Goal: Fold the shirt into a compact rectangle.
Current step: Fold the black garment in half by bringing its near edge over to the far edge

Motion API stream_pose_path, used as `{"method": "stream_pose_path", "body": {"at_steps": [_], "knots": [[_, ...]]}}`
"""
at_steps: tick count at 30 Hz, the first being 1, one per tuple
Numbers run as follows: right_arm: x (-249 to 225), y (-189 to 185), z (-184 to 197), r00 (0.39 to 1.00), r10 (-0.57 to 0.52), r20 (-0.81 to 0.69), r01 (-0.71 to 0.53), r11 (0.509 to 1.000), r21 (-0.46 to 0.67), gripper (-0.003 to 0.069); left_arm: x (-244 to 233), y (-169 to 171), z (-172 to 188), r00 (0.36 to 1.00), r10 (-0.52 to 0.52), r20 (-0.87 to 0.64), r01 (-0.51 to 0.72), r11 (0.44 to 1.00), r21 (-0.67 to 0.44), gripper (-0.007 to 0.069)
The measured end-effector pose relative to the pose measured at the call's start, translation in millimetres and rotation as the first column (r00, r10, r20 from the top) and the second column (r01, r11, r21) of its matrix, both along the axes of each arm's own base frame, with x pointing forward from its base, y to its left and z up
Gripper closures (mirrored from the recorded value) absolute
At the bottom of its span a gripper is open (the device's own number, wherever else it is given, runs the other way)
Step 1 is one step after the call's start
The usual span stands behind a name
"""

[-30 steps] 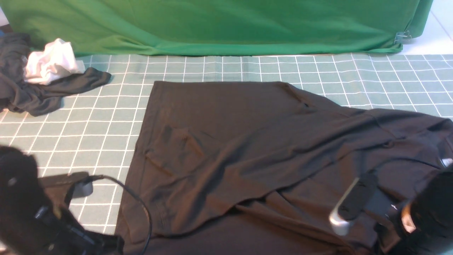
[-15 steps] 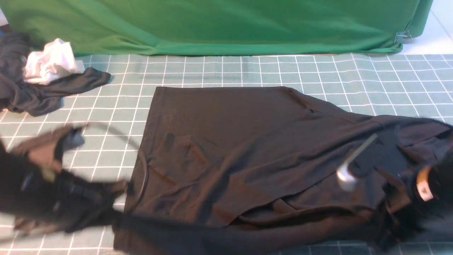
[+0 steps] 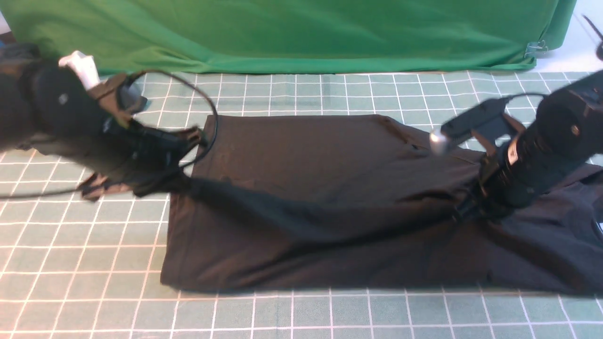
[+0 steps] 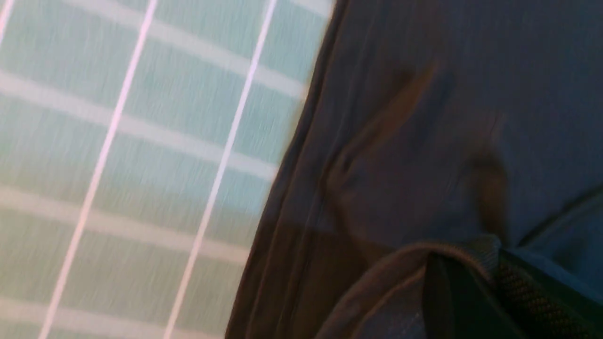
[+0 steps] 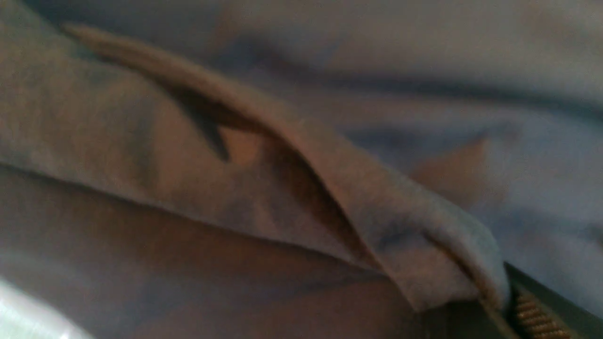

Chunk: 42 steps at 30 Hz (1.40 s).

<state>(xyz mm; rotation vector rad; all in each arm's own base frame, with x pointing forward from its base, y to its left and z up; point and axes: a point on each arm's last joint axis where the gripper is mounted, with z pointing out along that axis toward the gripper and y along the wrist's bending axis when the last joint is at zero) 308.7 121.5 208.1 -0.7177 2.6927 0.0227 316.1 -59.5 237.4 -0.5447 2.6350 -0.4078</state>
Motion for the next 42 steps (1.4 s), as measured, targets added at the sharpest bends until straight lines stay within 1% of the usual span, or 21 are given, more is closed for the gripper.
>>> {"method": "stream_pose_path", "body": {"at_steps": [3,5,6,8,12,14,21,23,28,30,33,35,37,42], "knots": [[18.0,-0.6,-5.8,1.000,-0.019,0.022,0.019,1.000,0.009,0.0617,22.7,-2.9,-2.5,0.999,0.001,0.053,0.000,1.000,-0.004,0.0609],[32.8,-0.6,-11.2,0.999,-0.033,0.032,0.033,0.999,0.013,0.0614,40.7,-4.0,-9.6,0.998,0.003,0.060,-0.002,1.000,-0.008,0.0609],[34.1,-0.6,-11.8,0.999,-0.034,0.032,0.034,0.999,0.013,0.0614,41.7,-4.2,-8.1,0.998,0.002,0.066,-0.002,1.000,-0.009,0.0609],[52.4,-1.5,-16.8,0.998,-0.053,0.040,0.052,0.999,0.017,0.0613,64.0,0.9,-15.2,0.997,0.022,0.069,-0.022,1.000,-0.011,0.0609],[74.7,-5.8,-21.1,0.995,-0.083,0.056,0.082,0.996,0.026,0.0609,87.0,10.7,-21.9,0.995,0.061,0.073,-0.059,0.998,-0.025,0.0609],[93.1,-9.3,-22.0,0.991,-0.106,0.078,0.103,0.994,0.037,0.0605,104.6,15.0,-27.2,0.993,0.077,0.084,-0.075,0.997,-0.030,0.0609],[127.5,-7.5,-30.5,0.985,-0.124,0.116,0.118,0.992,0.053,0.0589,134.8,15.4,-33.9,0.987,0.085,0.139,-0.081,0.996,-0.032,0.0609],[139.0,-4.5,-35.3,0.983,-0.123,0.133,0.117,0.991,0.059,0.0575,144.2,15.1,-42.3,0.986,0.087,0.144,-0.083,0.996,-0.030,0.0609],[148.0,-2.3,-37.7,0.982,-0.124,0.146,0.116,0.991,0.063,0.0549,152.7,15.5,-54.8,0.985,0.090,0.147,-0.088,0.996,-0.019,0.0609],[149.3,-2.0,-36.5,0.982,-0.121,0.147,0.113,0.992,0.062,0.0544,153.2,16.1,-54.4,0.985,0.090,0.148,-0.089,0.996,-0.017,0.0609],[153.2,-1.2,-22.4,0.986,-0.092,0.141,0.087,0.995,0.040,0.0542,159.8,19.7,-41.8,0.978,0.095,0.184,-0.093,0.995,-0.018,0.0609],[156.4,-0.4,-12.7,0.985,-0.082,0.153,0.077,0.996,0.038,0.0562,164.1,23.1,-32.1,0.974,0.097,0.204,-0.095,0.995,-0.019,0.0609],[159.7,0.5,-3.8,0.982,-0.081,0.172,0.074,0.996,0.044,0.0608,168.4,26.5,-21.2,0.969,0.096,0.228,-0.094,0.995,-0.018,0.0609],[166.6,4.0,6.6,0.967,-0.080,0.242,0.065,0.996,0.069,0.0620,173.9,32.9,-9.8,0.960,0.087,0.266,-0.092,0.996,0.007,0.0609]]}}
